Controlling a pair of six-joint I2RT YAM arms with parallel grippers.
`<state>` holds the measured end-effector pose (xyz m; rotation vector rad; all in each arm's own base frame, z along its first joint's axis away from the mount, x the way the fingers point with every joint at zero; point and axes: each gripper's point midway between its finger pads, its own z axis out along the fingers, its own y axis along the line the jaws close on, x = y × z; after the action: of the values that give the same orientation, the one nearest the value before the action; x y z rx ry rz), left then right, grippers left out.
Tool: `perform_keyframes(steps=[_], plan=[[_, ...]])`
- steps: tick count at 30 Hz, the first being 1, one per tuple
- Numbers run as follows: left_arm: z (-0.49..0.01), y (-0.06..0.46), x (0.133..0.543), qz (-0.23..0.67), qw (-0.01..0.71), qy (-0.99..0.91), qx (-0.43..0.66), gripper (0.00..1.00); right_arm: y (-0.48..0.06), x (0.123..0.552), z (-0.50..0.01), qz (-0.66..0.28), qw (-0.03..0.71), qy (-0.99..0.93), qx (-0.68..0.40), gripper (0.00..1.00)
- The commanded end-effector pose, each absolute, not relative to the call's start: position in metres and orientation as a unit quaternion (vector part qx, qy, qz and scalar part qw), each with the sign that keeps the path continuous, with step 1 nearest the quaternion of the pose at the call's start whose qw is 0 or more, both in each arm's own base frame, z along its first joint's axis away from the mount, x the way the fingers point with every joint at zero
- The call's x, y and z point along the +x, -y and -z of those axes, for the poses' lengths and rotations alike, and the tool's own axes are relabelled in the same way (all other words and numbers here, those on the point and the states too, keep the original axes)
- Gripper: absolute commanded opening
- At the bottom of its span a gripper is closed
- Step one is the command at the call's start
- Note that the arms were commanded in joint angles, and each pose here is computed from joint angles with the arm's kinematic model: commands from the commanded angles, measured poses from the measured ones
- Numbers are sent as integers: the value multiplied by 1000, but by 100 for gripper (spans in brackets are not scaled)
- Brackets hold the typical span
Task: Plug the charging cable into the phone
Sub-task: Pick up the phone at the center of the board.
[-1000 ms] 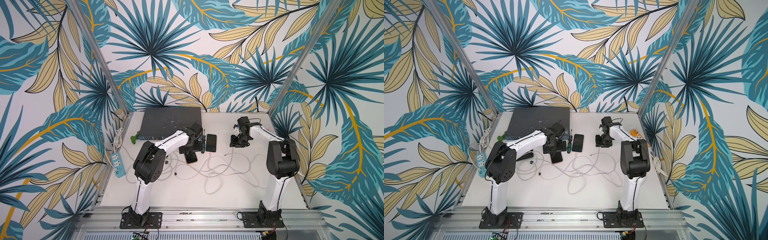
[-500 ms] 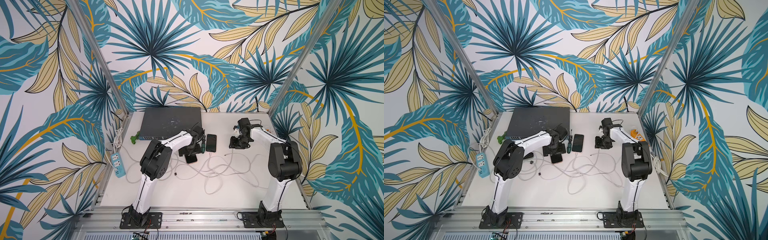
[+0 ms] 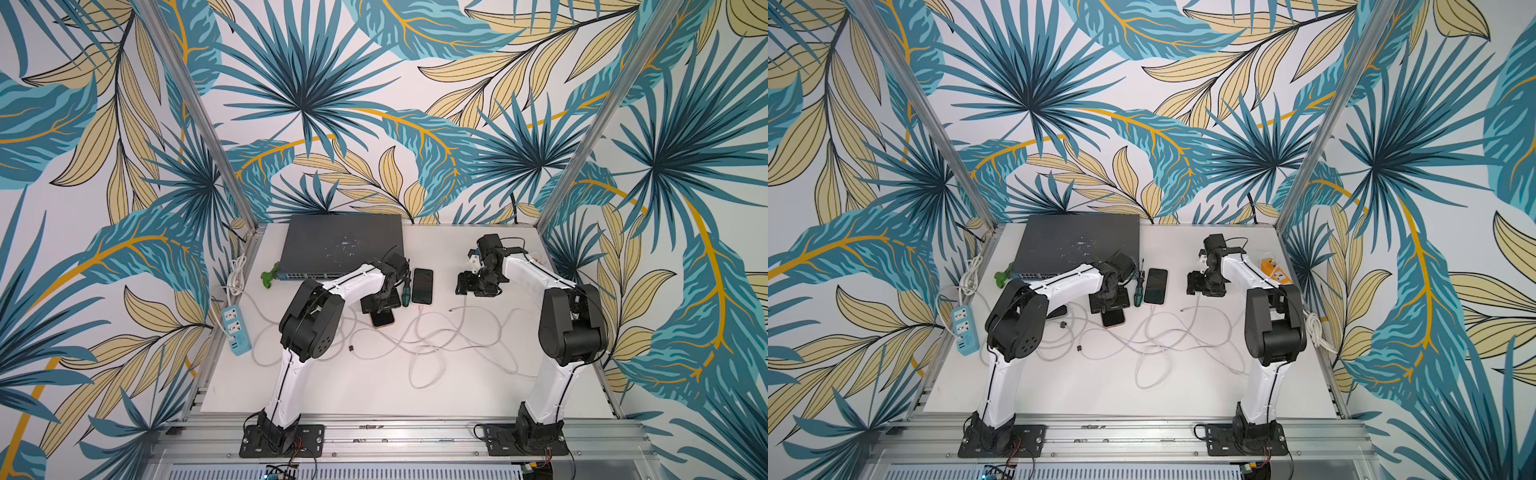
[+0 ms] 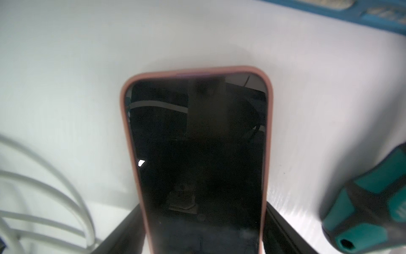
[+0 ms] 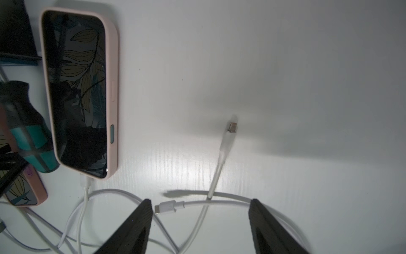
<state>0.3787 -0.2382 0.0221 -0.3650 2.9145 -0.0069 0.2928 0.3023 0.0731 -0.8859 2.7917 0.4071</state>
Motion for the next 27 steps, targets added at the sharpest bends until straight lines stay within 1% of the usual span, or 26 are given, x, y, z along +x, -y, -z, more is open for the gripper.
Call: perform_keyframes(steps=[1,4,5,6,8,10,13,14,16,20,27], plan=[[-9,231,368,-15,93,-992,-89,49,-306,292,-111,-154,123,-932,-305,74],[-40,241,379,26,144,-989,-36,47,-319,284,-139,-210,136,-917,-309,74],[-54,243,382,37,166,-985,-18,44,-326,280,-149,-235,138,-911,-310,74],[-76,247,387,55,196,-979,3,41,-334,273,-161,-270,136,-900,-313,74],[-105,253,390,82,237,-967,44,40,-352,259,-181,-334,131,-877,-320,74],[-128,262,386,117,260,-955,89,40,-368,244,-199,-386,117,-855,-328,74],[-150,266,378,138,281,-940,135,39,-392,222,-221,-438,99,-824,-345,74],[-156,268,375,148,286,-935,148,39,-398,219,-224,-448,96,-819,-346,74],[-165,273,368,170,294,-925,167,38,-418,197,-229,-469,75,-802,-362,74],[-179,277,356,201,305,-912,185,36,-445,183,-229,-483,58,-791,-372,74],[-189,279,342,231,314,-899,199,34,-466,184,-225,-486,38,-798,-354,72]])
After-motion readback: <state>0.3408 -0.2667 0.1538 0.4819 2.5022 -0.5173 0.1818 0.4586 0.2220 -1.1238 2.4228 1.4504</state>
